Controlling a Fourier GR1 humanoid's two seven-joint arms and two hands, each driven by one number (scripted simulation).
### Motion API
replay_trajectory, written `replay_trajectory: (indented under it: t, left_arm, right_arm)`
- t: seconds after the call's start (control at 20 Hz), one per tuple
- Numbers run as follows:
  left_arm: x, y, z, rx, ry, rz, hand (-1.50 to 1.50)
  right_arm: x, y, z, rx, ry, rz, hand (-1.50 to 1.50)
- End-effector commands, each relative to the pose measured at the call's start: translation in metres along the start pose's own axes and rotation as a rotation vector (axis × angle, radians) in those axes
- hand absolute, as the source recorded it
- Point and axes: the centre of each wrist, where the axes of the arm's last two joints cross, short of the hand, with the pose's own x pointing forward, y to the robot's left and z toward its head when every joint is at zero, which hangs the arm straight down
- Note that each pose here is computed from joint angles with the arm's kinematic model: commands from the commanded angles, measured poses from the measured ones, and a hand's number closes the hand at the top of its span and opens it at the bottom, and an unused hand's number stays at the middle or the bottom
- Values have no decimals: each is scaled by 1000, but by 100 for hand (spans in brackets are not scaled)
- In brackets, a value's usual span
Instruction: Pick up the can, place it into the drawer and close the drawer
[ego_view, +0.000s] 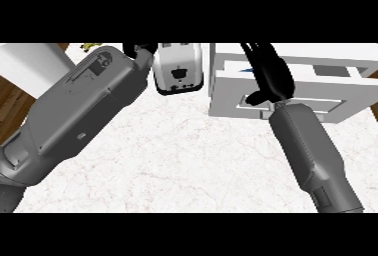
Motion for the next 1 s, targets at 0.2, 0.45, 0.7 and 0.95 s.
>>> replay_trajectory:
  t: [0.2,0.45,0.7,0.95]
  left_arm:
    - [20,15,4,-15,-4,17,-150]
    - [7,23,10,-29,-7,6,-150]
    - [21,29,11,-11,-36,-7,-150]
    - [21,32,12,-29,-34,3,-150]
  right_arm:
    - [-20,32,11,-23,71,20,-150]
    - [-20,12,-18,-81,88,43,-150]
    - [-11,-21,-53,-127,86,59,-150]
    - [-28,-31,-57,-145,101,85,-150]
